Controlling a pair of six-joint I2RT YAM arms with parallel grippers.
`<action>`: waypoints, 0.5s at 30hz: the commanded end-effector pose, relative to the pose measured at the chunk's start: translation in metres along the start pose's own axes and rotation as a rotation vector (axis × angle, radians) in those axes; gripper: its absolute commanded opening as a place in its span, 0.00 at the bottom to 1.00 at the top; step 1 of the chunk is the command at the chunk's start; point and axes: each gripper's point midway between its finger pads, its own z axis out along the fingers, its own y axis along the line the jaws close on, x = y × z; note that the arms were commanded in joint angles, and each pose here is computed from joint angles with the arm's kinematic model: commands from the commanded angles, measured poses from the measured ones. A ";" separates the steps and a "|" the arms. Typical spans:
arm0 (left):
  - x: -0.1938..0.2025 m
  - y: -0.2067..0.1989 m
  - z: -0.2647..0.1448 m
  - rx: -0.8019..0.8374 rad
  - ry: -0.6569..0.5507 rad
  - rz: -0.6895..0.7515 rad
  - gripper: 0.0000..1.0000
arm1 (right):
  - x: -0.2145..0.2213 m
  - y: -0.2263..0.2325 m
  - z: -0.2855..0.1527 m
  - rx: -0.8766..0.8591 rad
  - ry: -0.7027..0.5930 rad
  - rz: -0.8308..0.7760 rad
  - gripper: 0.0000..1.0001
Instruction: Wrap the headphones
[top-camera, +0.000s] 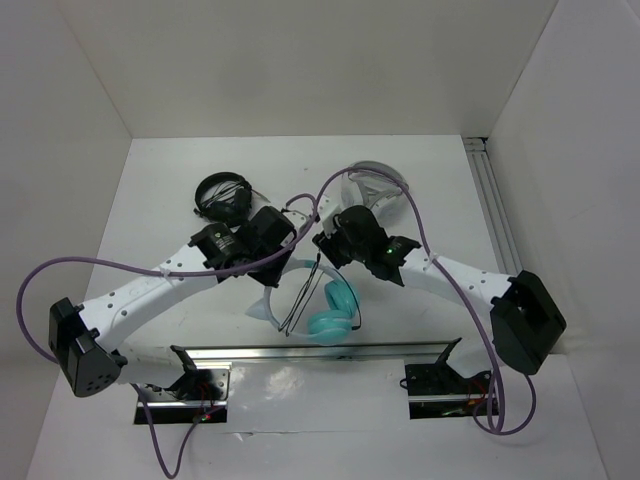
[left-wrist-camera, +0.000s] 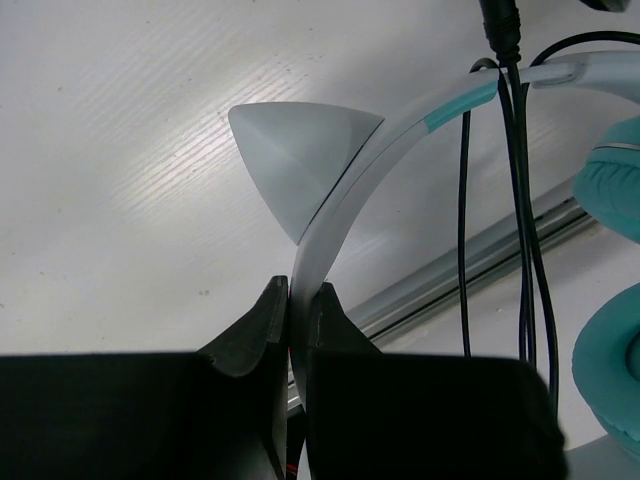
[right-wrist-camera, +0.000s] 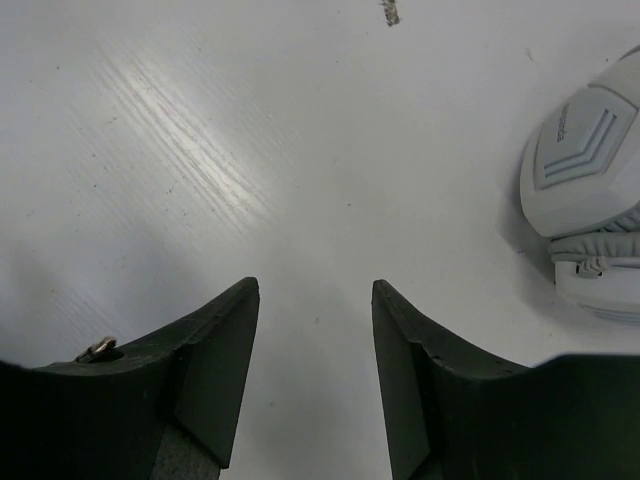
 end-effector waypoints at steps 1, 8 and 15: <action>-0.032 -0.022 -0.021 0.127 -0.130 0.002 0.00 | -0.001 -0.009 0.001 0.040 0.013 0.009 0.57; -0.031 -0.013 -0.014 0.076 -0.115 -0.015 0.00 | 0.009 -0.029 0.002 0.131 0.049 0.027 0.57; -0.026 -0.008 -0.008 0.070 -0.094 -0.029 0.00 | 0.001 -0.076 -0.012 0.313 0.017 0.121 0.69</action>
